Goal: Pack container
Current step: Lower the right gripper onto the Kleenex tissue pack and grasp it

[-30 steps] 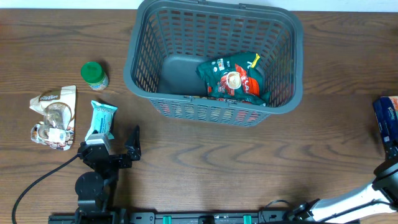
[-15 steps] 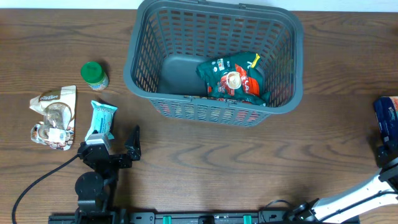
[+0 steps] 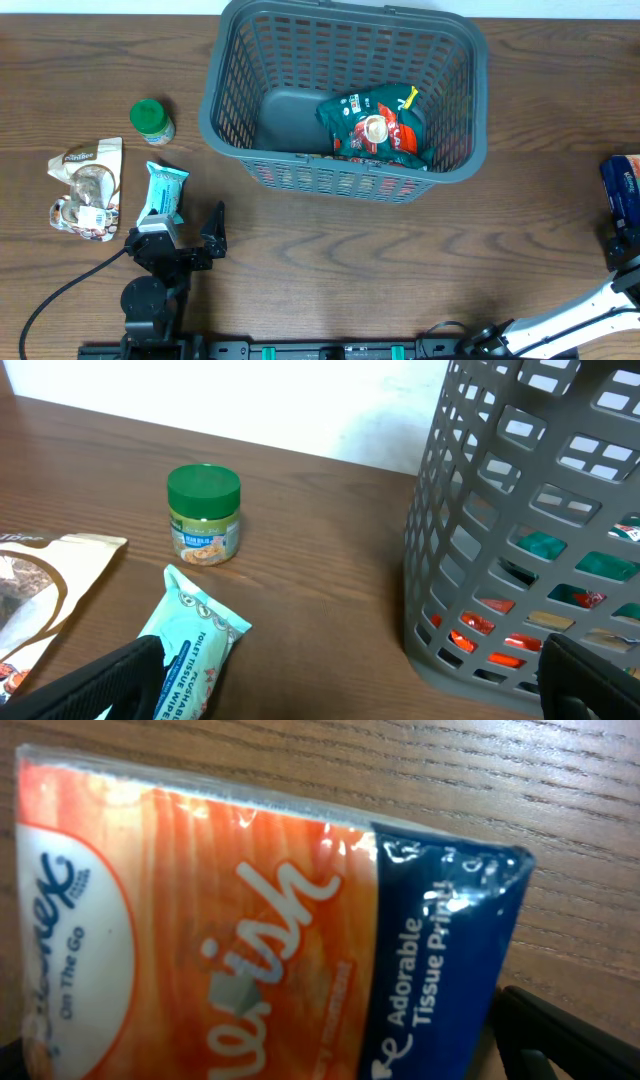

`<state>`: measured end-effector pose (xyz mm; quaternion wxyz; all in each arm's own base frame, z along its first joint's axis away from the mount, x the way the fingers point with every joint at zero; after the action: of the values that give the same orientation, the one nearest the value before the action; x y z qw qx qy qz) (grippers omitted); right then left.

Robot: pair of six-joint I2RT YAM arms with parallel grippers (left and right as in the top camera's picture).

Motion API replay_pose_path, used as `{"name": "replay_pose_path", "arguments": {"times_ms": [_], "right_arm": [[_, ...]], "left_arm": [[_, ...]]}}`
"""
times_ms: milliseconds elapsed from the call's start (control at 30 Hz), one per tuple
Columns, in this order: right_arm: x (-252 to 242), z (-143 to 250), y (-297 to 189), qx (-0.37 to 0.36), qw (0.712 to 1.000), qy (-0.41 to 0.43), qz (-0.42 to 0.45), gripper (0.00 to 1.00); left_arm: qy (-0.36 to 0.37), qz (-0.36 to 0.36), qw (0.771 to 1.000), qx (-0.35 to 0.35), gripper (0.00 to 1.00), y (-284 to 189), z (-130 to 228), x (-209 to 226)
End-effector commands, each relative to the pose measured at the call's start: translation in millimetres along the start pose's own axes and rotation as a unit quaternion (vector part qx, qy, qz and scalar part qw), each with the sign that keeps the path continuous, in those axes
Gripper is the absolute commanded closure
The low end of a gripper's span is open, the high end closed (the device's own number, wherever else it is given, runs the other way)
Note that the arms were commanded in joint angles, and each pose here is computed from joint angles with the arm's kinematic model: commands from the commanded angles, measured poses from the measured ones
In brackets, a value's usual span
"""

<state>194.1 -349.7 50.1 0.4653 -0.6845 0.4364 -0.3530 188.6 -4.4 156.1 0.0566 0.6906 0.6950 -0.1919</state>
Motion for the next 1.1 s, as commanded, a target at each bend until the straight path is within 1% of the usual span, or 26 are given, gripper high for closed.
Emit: {"name": "replay_pose_path", "arguments": {"times_ms": [0, 1067], "right_arm": [[-2.5, -1.6, 8.5, -0.006, 1.0, -0.007, 0.012, 0.01], [-1.7, 0.9, 8.5, 0.004, 1.0, -0.005, 0.011, 0.01]], "left_arm": [[0.002, -0.006, 1.0, 0.012, 0.01, 2.5, 10.0, 4.2], [0.002, -0.006, 1.0, 0.012, 0.02, 2.5, 10.0, 4.2]]}}
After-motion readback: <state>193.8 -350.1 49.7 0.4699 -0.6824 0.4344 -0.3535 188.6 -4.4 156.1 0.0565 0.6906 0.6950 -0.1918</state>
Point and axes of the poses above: each gripper's point midway between its finger pads, its own y axis out along the fingers, its own x axis along the line the jaws close on, z = x × y, the point moved 5 cm from there along -y, back along the fingers, and after that the axes turned 9 degrees about -y, right-handed, at the moved point
